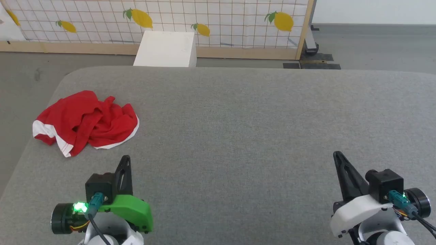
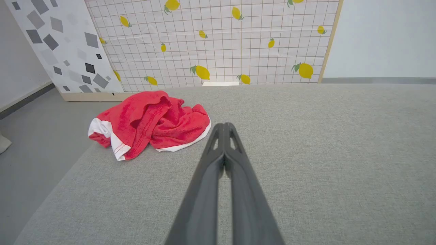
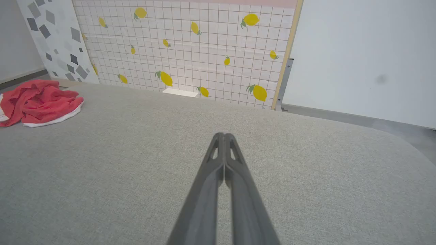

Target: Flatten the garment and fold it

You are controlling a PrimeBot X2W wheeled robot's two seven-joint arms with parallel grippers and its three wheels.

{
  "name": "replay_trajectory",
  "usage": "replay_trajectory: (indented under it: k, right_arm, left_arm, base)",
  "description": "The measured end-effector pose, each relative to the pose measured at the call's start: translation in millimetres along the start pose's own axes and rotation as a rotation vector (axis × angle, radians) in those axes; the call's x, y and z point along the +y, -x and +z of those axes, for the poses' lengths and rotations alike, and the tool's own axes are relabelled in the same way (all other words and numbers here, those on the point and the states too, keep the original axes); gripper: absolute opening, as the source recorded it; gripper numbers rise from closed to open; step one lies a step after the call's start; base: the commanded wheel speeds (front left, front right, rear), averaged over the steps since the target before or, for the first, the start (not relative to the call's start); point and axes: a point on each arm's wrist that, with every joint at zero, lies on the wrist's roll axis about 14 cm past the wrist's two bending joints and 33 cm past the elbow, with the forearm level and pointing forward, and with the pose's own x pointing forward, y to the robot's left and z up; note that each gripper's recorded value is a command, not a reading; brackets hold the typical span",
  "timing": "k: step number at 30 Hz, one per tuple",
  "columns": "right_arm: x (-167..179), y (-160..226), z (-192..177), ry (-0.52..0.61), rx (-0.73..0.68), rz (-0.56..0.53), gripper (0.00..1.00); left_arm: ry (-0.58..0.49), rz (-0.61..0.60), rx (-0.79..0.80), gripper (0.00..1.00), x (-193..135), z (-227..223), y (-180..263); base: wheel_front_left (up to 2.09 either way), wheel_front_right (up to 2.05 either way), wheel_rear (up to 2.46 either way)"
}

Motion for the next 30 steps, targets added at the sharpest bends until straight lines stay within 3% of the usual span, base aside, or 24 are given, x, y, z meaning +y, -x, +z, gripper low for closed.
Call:
replay_trajectory:
  k: [29, 30]
  right_arm:
    - [0.0, 0.0, 0.0, 0.0, 0.0, 0.0, 0.0]
    - [0.0, 0.0, -0.2, 0.0, 0.0, 0.0, 1.0]
  left_arm:
    - [0.0, 0.0, 0.0, 0.0, 0.0, 0.0, 0.0]
    - [0.0, 0.0, 0.0, 1.0, -0.1, -0.1, 0.0]
  base:
    - [0.0, 0.0, 0.0]
    - [0.0, 0.0, 0.0]
